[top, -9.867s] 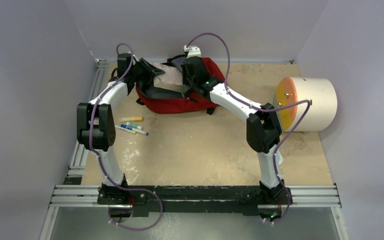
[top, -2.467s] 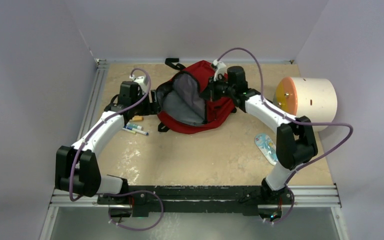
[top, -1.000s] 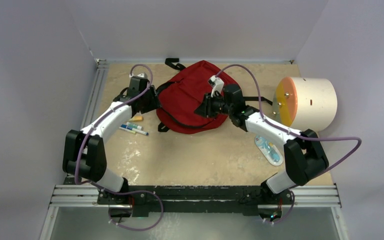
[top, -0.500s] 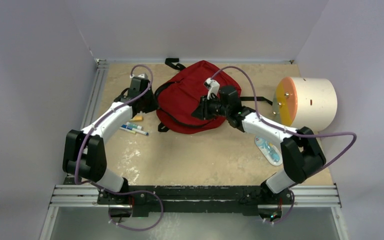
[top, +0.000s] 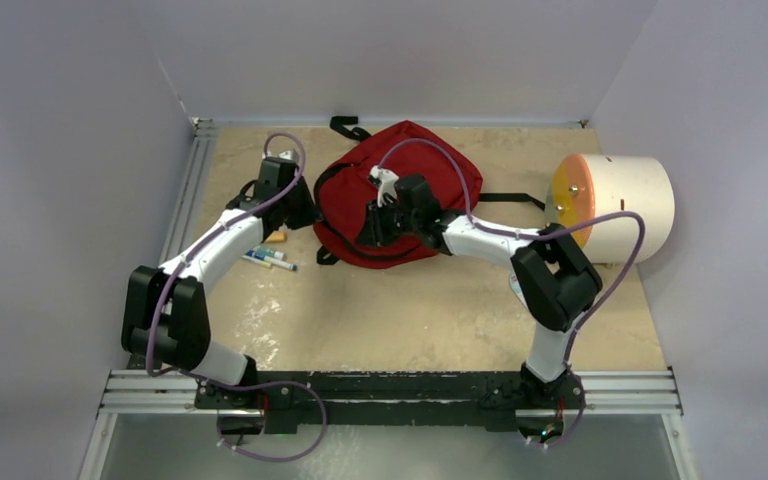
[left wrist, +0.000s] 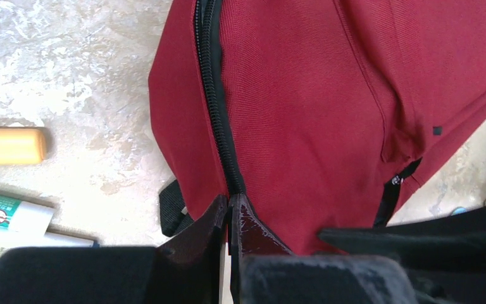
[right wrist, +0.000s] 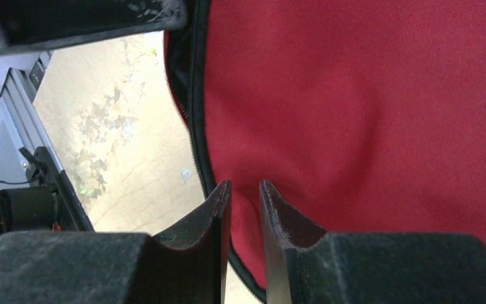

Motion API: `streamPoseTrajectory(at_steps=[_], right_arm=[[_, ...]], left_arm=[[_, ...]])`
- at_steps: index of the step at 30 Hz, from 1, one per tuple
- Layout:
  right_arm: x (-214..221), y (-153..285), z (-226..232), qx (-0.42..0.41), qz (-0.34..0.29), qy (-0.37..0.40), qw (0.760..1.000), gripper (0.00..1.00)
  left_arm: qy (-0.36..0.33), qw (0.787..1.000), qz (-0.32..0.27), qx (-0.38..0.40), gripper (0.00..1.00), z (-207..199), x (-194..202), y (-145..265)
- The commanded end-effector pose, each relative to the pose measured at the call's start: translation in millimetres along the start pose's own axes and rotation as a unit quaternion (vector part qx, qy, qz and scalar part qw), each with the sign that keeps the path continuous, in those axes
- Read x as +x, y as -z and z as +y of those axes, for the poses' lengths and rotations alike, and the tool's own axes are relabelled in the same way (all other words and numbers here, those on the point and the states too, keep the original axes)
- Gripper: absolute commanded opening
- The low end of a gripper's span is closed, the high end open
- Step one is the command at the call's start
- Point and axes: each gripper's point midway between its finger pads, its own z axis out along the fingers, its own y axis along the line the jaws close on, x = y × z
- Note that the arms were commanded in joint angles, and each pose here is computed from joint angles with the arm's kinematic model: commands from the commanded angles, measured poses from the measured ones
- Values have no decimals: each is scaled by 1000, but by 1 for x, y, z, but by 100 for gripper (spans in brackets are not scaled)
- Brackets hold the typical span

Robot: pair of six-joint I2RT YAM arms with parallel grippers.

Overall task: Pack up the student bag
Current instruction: Adjust the student bag at the center of the board.

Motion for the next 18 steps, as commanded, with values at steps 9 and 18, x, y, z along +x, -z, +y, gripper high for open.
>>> streamPoseTrajectory(at_steps=[9, 18], right_arm=[[-20, -65, -44, 66, -6, -15, 998, 24], [-28, -71, -56, 100, -11, -21, 995, 25]], left_arm=[[-22, 996, -29, 76, 0, -34, -16, 31], [-26, 995, -30, 87, 0, -40, -19, 41]])
